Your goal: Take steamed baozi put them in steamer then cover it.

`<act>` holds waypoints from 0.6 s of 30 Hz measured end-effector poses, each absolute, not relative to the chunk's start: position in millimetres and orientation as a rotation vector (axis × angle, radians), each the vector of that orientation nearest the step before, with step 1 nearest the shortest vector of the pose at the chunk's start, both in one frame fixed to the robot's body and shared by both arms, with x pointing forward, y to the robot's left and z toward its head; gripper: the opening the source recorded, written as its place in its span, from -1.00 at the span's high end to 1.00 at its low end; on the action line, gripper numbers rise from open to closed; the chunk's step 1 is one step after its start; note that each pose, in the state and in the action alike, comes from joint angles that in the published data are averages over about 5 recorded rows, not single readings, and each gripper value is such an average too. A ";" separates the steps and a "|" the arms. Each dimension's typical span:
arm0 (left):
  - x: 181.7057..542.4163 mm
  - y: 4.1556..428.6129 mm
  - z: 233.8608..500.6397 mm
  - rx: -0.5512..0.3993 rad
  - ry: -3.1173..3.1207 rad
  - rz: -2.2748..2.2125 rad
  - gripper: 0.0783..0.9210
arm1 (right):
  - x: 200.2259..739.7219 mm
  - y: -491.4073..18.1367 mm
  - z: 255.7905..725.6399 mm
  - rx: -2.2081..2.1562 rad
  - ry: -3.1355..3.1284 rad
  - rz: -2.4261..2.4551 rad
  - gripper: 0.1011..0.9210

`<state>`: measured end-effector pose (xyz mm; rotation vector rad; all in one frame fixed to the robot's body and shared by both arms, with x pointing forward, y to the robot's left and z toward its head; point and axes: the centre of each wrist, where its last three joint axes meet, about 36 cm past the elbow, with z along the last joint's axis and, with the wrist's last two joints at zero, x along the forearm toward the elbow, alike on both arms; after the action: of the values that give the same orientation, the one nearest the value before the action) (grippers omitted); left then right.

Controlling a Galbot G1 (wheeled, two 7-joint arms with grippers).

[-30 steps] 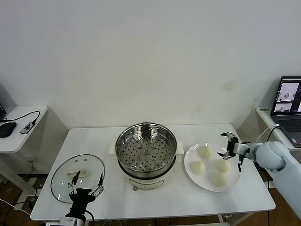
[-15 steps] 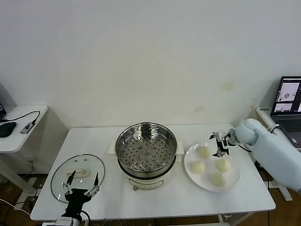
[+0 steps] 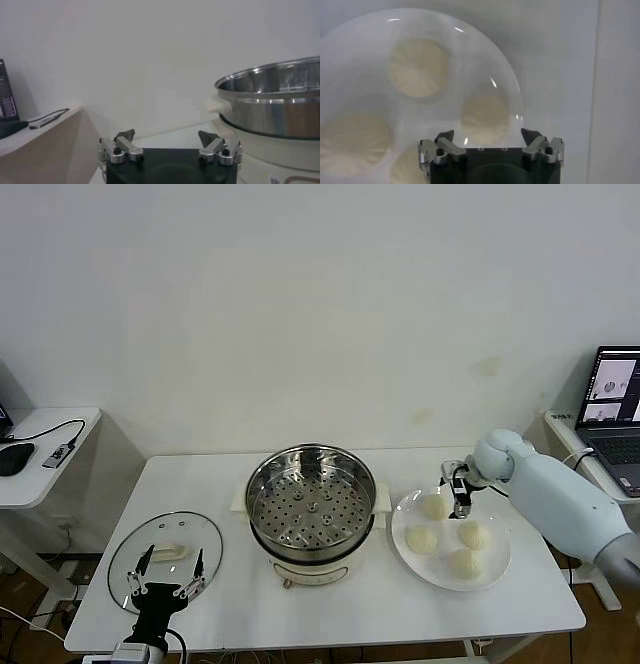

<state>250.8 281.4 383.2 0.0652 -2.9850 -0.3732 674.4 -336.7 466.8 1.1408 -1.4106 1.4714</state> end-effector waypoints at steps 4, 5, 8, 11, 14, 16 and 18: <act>252.1 282.0 383.9 0.062 -2.986 -0.375 -0.77 | 676.8 -333.1 460.1 1.138 -1.403 1.458 -0.61; 252.3 282.1 384.0 0.061 -2.987 -0.375 -0.77 | 677.4 -332.3 458.5 1.137 -1.402 1.455 -0.59; 252.0 282.0 384.3 0.061 -2.986 -0.374 -0.77 | 678.9 -329.3 454.4 1.138 -1.400 1.448 -0.53; 251.3 281.8 384.4 0.063 -2.986 -0.372 -0.77 | 679.9 -325.6 450.9 1.140 -1.403 1.443 -0.48; 250.7 281.6 384.7 0.064 -2.986 -0.371 -0.77 | 681.0 -323.7 449.3 1.138 -1.407 1.442 -0.39; 250.4 281.4 385.2 0.064 -2.987 -0.371 -0.77 | 681.4 -323.9 449.1 1.134 -1.409 1.443 -0.32; 250.3 281.0 385.8 0.065 -2.989 -0.369 -0.77 | 681.6 -324.4 449.0 1.132 -1.408 1.443 -0.25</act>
<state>250.3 281.0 385.8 0.0648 -2.9894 -0.3691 681.6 -324.4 449.0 1.1316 -1.4085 1.4434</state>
